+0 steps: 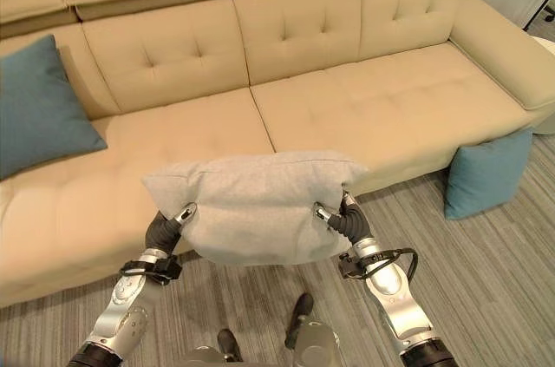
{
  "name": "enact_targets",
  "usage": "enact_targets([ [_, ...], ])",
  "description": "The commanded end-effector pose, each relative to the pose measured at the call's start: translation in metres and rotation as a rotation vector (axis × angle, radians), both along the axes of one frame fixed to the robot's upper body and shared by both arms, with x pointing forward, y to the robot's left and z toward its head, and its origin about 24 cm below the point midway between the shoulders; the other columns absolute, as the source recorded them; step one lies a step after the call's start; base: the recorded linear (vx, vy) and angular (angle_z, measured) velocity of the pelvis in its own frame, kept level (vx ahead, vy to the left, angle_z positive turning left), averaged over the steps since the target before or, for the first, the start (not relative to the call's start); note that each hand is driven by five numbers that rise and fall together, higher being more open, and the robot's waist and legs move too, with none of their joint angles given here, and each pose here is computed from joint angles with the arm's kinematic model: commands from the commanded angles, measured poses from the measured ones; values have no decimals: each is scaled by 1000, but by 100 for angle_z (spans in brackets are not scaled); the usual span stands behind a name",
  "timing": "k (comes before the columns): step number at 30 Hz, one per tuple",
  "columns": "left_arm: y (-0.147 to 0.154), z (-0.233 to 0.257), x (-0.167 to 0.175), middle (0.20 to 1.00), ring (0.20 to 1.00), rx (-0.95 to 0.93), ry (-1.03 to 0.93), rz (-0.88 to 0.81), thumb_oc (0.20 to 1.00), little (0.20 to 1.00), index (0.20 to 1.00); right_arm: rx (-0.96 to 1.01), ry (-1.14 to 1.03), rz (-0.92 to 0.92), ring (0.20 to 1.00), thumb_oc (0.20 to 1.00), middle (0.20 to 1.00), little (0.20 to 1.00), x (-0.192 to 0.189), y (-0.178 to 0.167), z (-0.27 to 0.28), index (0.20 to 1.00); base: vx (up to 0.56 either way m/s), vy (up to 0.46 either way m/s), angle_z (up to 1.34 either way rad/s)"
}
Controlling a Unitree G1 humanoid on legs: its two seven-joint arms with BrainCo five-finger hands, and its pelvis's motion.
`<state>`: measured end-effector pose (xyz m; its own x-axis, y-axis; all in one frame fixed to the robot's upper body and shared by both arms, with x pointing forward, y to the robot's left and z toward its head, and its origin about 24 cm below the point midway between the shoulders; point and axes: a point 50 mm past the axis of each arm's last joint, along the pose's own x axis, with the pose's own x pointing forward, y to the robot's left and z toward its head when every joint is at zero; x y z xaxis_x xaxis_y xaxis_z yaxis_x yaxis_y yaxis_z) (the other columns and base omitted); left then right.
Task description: Pick up all the scattered cushions and arrange them neatly on the sofa.
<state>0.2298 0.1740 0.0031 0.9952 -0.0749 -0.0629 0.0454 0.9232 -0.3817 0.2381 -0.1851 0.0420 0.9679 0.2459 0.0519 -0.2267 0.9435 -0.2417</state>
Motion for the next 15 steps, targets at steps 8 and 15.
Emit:
enact_targets([
  [8,-35,38,13,200,200,-67,-234,-165,200,200,200,54,-210,163,200,200,200,200,15,35,41,200,244,26,-67],
  [15,-34,44,14,200,200,-42,-254,-178,200,200,200,55,-226,180,200,200,200,200,20,46,43,200,201,186,-41],
])
